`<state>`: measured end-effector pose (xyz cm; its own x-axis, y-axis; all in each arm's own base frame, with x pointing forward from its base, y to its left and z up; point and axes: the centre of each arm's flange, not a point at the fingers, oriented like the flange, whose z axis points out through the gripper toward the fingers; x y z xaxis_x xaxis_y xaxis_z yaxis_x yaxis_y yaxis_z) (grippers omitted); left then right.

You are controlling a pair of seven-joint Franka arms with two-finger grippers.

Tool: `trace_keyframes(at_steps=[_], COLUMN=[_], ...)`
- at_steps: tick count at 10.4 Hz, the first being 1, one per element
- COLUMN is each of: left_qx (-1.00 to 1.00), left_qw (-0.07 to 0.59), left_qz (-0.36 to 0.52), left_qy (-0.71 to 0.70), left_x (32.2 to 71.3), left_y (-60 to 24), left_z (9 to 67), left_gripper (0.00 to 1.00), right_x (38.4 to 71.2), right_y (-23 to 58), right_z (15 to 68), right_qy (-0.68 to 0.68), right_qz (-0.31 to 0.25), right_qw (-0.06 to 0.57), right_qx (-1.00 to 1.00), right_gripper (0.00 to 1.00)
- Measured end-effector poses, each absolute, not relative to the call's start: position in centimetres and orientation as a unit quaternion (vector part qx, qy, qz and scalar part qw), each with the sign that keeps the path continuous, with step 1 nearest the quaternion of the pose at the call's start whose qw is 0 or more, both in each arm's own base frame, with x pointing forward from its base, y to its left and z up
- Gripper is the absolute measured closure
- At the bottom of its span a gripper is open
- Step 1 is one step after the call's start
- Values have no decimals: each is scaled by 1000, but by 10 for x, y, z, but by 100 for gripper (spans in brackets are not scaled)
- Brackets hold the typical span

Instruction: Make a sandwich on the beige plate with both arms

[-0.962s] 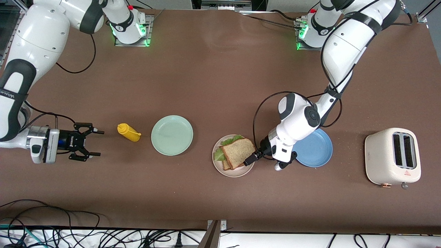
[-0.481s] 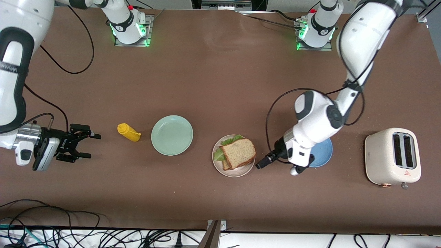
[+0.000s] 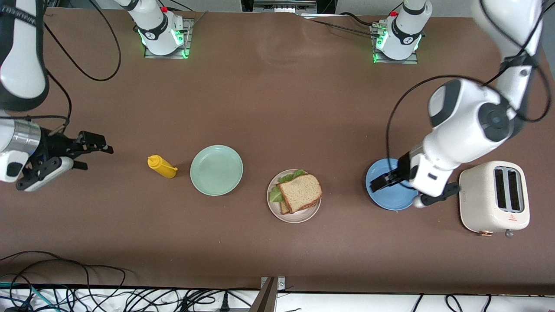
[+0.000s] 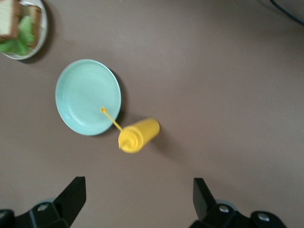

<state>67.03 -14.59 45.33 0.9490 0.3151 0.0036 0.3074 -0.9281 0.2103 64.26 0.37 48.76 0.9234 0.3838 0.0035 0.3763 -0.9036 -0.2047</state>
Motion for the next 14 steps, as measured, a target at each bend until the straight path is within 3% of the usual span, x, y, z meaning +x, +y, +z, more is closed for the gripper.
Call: trace_keyframes(at_steps=[4,6,14], left_qx=[998,999,997], left_qw=[18,9,5], left_qz=[-21,-27,-26], left_qy=[49,47,79], left_x=[654,651,652], left_y=[-81,-76,-63], left_z=[524,537,544], left_gripper=[0,0,2], right_x=[572,551,559], right_y=[-9,-20,-16], right_z=[532,558,570], right_qy=[-90,-54,-1], right_qz=[60,65,36], right_qw=[20,-5,-11], right_qx=[-994,-996,-999], right_gripper=[0,0,0])
